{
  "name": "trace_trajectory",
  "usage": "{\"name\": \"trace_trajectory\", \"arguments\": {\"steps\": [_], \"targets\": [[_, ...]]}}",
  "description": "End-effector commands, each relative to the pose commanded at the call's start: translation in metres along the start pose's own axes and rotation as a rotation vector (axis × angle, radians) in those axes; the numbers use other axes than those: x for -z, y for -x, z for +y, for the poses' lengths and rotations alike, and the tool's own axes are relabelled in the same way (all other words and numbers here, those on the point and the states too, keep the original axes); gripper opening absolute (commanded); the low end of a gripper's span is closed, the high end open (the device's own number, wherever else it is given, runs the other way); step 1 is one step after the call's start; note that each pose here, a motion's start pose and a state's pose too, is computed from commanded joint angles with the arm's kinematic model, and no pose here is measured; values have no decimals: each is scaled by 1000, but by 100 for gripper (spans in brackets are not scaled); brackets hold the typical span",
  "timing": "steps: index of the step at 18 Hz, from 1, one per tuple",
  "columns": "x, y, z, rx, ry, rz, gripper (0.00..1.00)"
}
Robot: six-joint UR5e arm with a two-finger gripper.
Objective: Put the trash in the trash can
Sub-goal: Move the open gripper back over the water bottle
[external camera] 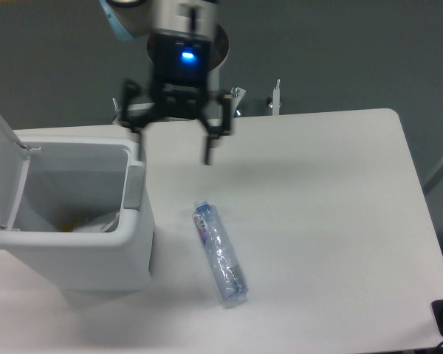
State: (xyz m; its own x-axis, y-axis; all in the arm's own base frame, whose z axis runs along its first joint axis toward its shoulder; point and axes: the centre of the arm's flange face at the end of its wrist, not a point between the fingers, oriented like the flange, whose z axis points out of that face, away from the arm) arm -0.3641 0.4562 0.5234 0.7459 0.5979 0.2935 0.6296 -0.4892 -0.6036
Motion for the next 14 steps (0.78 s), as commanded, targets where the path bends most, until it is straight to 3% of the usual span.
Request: {"name": "trace_trajectory", "arguments": {"steps": [3, 7, 14], "targets": [[-58, 32, -3, 29, 77, -20, 100], [-104, 55, -1, 24, 139, -81, 100], [-194, 42, 41, -28, 298, -119, 100]]}}
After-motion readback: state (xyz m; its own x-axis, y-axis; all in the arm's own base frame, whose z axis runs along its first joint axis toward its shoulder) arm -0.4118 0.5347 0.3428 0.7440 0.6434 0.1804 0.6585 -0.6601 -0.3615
